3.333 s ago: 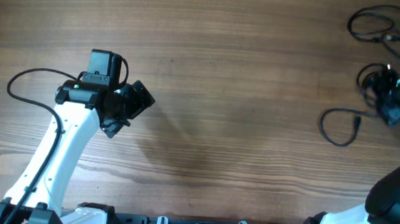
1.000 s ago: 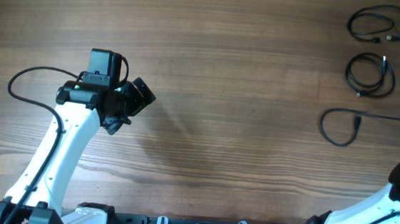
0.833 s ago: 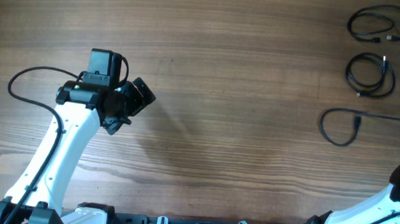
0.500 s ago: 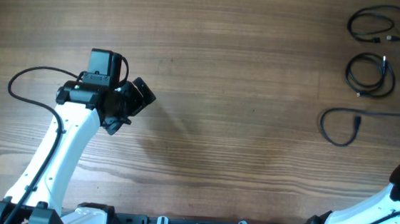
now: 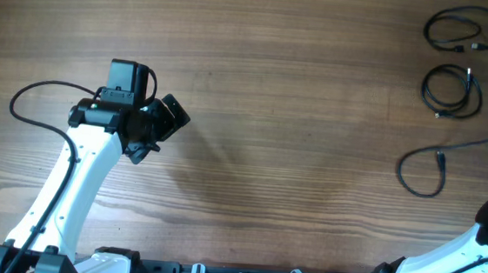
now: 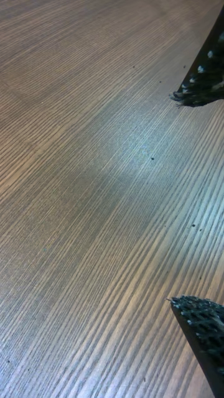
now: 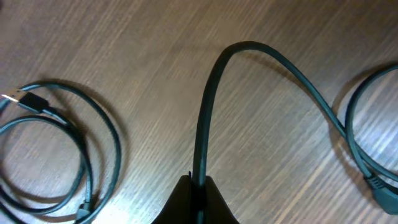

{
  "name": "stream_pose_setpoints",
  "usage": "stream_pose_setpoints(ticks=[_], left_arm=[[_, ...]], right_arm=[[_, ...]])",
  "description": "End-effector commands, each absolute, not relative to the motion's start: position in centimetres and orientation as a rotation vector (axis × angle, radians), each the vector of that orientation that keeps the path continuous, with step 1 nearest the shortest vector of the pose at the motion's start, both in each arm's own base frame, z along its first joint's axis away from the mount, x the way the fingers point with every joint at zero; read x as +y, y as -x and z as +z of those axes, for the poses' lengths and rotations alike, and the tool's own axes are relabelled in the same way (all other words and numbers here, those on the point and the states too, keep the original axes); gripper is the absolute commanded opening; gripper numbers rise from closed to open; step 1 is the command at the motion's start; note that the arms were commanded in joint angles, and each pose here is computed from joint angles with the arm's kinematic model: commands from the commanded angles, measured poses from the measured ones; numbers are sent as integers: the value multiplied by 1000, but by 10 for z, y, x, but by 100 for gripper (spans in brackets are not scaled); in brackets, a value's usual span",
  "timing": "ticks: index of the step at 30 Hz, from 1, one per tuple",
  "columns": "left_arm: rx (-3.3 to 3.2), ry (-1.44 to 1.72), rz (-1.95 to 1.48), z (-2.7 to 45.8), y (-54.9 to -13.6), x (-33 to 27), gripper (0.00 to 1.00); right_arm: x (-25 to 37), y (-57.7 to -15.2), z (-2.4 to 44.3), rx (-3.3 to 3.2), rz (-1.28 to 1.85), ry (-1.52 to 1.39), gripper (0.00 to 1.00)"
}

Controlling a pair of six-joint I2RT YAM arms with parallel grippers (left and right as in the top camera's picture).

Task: Untangle cables

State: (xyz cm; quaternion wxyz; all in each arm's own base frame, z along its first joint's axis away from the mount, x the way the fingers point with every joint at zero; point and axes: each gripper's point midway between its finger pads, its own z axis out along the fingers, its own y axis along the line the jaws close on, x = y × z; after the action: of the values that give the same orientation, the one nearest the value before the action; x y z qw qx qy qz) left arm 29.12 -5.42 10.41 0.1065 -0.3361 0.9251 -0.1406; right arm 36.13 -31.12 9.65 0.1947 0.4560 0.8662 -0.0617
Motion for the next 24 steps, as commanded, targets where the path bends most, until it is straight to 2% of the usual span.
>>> stream_pose_setpoints(ticks=[1, 3, 4, 6, 7, 8, 9, 12, 16, 18, 24], left_arm=[[2733, 1005, -397, 99, -290, -52, 100], [2733, 1004, -398, 99, -290, -52, 99], [2733, 1004, -397, 99, -290, -52, 100], [2730, 1002, -399, 99, -291, -52, 100], [2728, 1001, -401, 99, -291, -52, 100], [2728, 1002, -401, 99, -291, -52, 100], [2728, 1002, -401, 99, -291, -52, 99], [2730, 1003, -400, 99, -291, -52, 100], [2730, 1003, -399, 99, -291, -52, 100], [2730, 1003, -399, 99, -291, -52, 100], [2730, 1003, -399, 99, -291, -52, 100]], right_arm=[[-301, -374, 93, 2417, -47, -1256, 9], [-299, -377, 94, 2412, -20, -1244, 26], [-299, -377, 96, 2413, -20, -1244, 59], [-296, -374, 102, 2401, -13, -1274, 80], [-295, -372, 108, 2386, -11, -1287, 87], [-294, -371, 113, 2374, -10, -1297, 90], [-293, -370, 124, 2357, -13, -1293, 100], [-284, -361, 158, 2291, 0, -1321, 100], [-223, -363, 211, 2239, 296, -1274, 100], [-197, -362, 226, 2266, 310, -1212, 100], [-44, -351, 268, 2504, 374, -665, 100]])
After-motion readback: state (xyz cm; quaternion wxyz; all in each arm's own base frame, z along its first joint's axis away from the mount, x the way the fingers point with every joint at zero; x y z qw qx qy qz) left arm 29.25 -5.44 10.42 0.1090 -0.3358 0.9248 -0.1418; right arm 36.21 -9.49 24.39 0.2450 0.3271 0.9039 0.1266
